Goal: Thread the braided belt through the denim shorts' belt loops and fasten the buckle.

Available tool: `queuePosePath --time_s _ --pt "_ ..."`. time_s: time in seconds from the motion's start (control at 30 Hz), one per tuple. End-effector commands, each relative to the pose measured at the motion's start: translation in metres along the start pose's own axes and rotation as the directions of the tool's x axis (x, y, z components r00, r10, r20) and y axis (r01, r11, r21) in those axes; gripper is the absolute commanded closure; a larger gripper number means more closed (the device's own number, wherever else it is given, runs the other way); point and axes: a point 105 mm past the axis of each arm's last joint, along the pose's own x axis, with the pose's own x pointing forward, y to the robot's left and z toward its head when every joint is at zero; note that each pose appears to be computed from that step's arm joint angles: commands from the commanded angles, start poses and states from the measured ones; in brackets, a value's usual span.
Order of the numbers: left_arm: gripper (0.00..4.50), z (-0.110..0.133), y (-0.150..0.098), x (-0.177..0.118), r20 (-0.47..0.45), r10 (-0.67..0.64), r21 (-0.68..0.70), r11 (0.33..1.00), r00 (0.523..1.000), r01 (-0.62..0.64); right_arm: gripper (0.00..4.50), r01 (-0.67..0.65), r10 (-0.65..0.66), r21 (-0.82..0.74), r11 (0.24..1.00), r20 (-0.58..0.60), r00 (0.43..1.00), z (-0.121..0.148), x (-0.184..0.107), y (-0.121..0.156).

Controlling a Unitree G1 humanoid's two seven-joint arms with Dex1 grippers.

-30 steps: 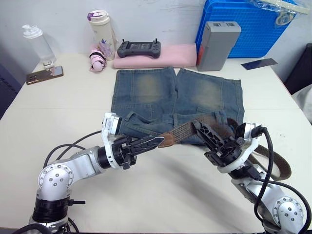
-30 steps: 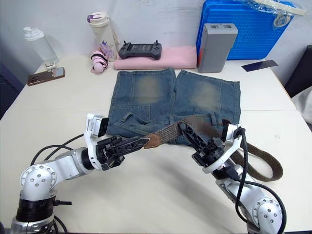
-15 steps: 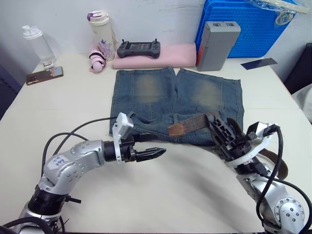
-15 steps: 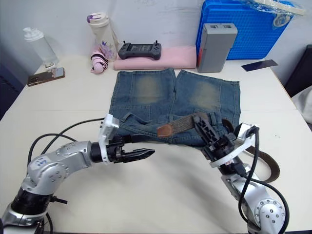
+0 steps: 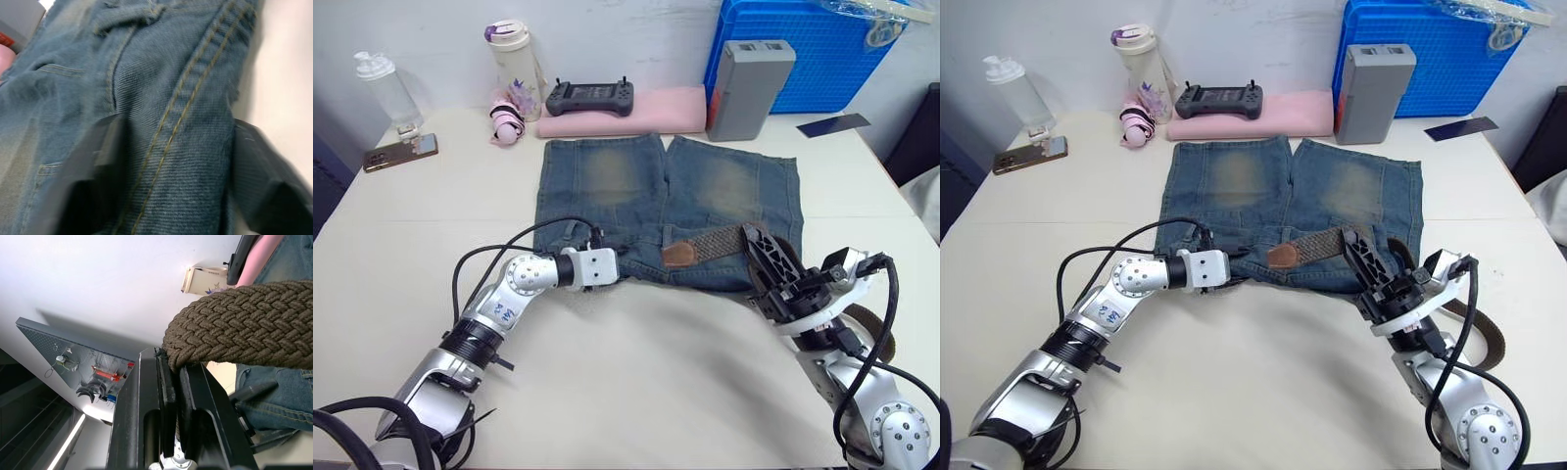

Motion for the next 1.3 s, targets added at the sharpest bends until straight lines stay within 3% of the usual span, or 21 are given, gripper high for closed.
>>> queuePosePath --time_s 0.03,0.1,0.13,0.43,0.57,0.63,0.73,0.83,0.87,0.93,1.07,1.17,1.3 --pt "3.5 -0.005 0.006 -0.012 -0.026 0.023 0.022 0.999 0.999 -0.023 4.5 -0.057 0.057 -0.013 0.998 0.004 0.998 -0.001 0.0 0.016" --pt "4.28 -0.006 0.006 -0.024 -0.036 0.043 -0.001 0.999 0.998 -0.043 4.5 -0.049 0.049 -0.021 0.999 0.01 0.999 -0.001 -0.001 0.016" --pt "4.46 -0.006 0.006 -0.03 -0.042 0.053 -0.009 0.999 0.998 -0.053 4.5 -0.044 0.044 -0.026 0.999 0.014 0.999 0.0 -0.001 0.016" --pt "4.46 -0.004 -0.022 -0.109 -0.163 0.092 -0.093 0.99 0.982 -0.108 4.5 0.105 -0.088 -0.194 0.975 0.094 0.992 0.026 0.003 0.01" --pt "4.46 -0.015 -0.045 -0.138 -0.267 0.075 -0.115 0.987 0.961 -0.109 4.5 0.16 -0.15 -0.242 0.957 0.059 0.987 0.024 0.012 0.002" --pt "3.42 -0.02 -0.048 -0.146 -0.292 0.079 -0.122 0.985 0.953 -0.119 4.5 0.18 -0.172 -0.238 0.955 0.052 0.984 0.022 0.013 -0.003" --pt "2.26 -0.016 -0.047 -0.149 -0.258 0.078 -0.149 0.982 0.963 -0.119 4.5 0.201 -0.198 -0.242 0.949 0.035 0.98 0.02 0.013 -0.008" --pt "0.88 -0.005 -0.041 -0.15 -0.19 0.06 -0.231 0.967 0.98 -0.104 4.5 0.212 -0.211 -0.25 0.945 0.03 0.977 0.02 0.013 -0.011" --pt "0.46 0.007 -0.037 -0.15 -0.115 0.044 -0.324 0.943 0.992 -0.08 4.5 0.219 -0.218 -0.255 0.942 0.032 0.975 0.022 0.013 -0.012" --pt "0.46 0.027 -0.032 -0.151 0.019 0.025 -0.467 0.884 1.0 -0.013 4.5 0.239 -0.236 -0.266 0.934 0.042 0.971 0.026 0.012 -0.015" --pt "0.46 0.057 -0.022 -0.143 0.207 0.015 -0.593 0.797 0.978 0.114 4.5 0.286 -0.279 -0.3 0.91 0.066 0.958 0.033 0.007 -0.025" --pt "0.46 0.068 -0.017 -0.128 0.289 0.039 -0.624 0.766 0.957 0.157 4.5 0.322 -0.314 -0.328 0.888 0.076 0.946 0.036 0.001 -0.031" --pt "0.46 0.07 -0.02 -0.107 0.328 0.027 -0.618 0.762 0.944 0.193 4.5 0.372 -0.357 -0.359 0.856 0.11 0.928 0.041 -0.009 -0.039"
